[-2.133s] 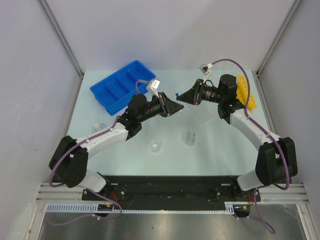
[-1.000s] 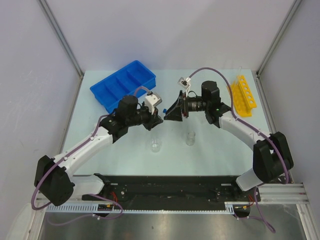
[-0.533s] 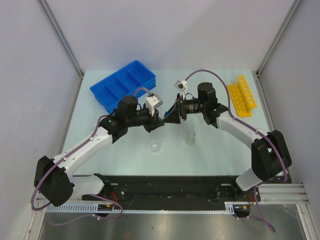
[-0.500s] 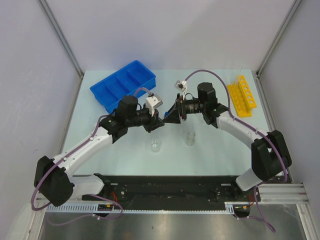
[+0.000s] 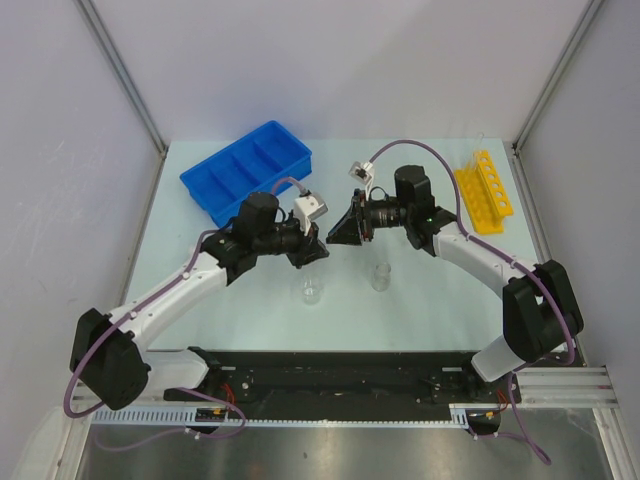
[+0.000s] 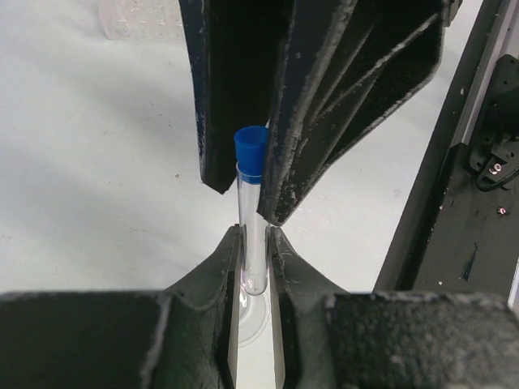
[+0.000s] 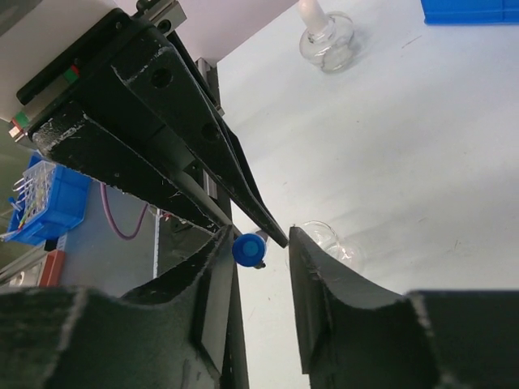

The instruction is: Organize the chemistry lab equipment

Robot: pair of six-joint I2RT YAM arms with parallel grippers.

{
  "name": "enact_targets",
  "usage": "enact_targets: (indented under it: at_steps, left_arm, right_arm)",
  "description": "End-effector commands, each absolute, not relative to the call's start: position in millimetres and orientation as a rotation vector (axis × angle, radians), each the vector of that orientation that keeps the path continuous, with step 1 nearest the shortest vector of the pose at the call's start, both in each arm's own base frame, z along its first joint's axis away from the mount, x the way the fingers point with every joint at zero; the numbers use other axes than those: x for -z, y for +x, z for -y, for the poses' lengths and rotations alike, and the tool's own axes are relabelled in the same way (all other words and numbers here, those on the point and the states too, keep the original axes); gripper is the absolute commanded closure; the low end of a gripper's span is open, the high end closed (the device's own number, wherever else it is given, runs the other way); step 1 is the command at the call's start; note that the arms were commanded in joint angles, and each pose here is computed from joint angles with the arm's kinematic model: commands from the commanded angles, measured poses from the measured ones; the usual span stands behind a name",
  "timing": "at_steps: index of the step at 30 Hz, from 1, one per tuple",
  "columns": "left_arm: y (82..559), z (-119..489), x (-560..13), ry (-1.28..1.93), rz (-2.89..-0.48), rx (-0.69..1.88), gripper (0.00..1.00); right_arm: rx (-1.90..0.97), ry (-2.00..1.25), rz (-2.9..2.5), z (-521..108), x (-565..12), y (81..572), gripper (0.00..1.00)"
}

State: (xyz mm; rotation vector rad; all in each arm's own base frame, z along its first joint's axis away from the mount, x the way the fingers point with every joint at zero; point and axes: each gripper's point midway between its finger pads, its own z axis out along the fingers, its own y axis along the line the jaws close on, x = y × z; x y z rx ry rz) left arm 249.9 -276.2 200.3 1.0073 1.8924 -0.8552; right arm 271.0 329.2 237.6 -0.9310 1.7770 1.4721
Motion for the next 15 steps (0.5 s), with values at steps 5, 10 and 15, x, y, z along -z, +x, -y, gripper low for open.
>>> enact_targets:
  at_steps: [5,10,15]
  left_arm:
    - [249,288,-227,1.093,-1.756,0.882,0.85]
    - [248,286,-238,1.043,-1.758,0.914,0.58]
    - [253,266,-264,0.955,-1.694,0.879,0.20]
  right_arm:
    - [-1.415,-0.976,-1.699,-335,-255,275,0.81]
    - [-1.367,-0.974,-1.684,-327,-260,280,0.84]
    - [-1.316,-0.949,-1.677,-315,-265,289,0.84]
